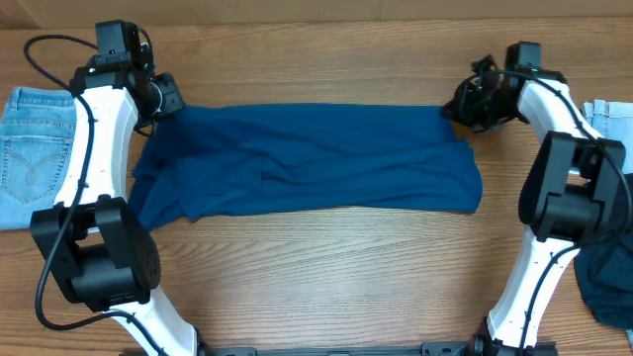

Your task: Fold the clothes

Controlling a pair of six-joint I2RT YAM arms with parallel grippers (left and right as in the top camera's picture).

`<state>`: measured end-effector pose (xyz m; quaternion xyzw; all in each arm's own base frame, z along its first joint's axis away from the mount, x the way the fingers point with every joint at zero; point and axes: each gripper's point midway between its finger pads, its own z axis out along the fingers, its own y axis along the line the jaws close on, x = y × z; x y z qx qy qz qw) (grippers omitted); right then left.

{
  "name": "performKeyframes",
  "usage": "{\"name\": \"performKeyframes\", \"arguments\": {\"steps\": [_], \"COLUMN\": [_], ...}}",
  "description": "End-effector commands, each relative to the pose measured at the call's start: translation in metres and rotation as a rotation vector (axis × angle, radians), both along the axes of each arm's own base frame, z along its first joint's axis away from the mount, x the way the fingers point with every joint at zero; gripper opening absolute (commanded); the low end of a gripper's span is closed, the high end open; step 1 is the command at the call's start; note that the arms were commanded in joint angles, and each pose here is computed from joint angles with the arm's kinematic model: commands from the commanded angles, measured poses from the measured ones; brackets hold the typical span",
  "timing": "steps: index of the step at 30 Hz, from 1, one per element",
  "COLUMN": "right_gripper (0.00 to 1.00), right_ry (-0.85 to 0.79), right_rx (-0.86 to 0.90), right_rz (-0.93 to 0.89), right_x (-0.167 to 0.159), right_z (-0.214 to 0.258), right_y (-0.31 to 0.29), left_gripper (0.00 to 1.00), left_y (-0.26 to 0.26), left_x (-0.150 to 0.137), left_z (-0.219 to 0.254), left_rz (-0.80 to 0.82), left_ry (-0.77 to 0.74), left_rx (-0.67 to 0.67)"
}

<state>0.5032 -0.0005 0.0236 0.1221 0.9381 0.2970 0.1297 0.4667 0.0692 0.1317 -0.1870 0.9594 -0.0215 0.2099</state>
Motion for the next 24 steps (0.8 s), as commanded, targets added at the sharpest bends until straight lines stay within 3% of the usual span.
{"name": "performKeyframes", "arguments": {"steps": [1, 7, 11, 15, 19, 24], "right_gripper": [0.04, 0.09, 0.14, 0.17, 0.19, 0.52], "right_ry": [-0.023, 0.127, 0.285, 0.441, 0.318, 0.014], "right_rx": [0.025, 0.064, 0.103, 0.023, -0.01, -0.043], "right_rz": [-0.082, -0.134, -0.131, -0.137, -0.143, -0.06], "right_x": [-0.003, -0.037, -0.071, -0.104, -0.076, -0.01], "right_z": [0.034, 0.03, 0.028, 0.021, 0.024, 0.082], "right_y": [-0.034, -0.049, -0.038, -0.044, -0.054, -0.046], "left_gripper": [0.04, 0.04, 0.05, 0.09, 0.11, 0.11], "left_y": [0.027, 0.04, 0.04, 0.038, 0.036, 0.034], "left_x": [-0.009, -0.033, -0.035, -0.042, -0.049, -0.047], "left_z": [0.008, 0.0, -0.001, -0.003, -0.005, -0.005], "left_rz": [0.072, 0.127, 0.126, 0.125, 0.125, 0.121], "left_ry": [0.013, 0.099, 0.106, 0.136, 0.165, 0.157], "left_rx": [0.027, -0.001, -0.005, -0.012, -0.018, -0.028]}}
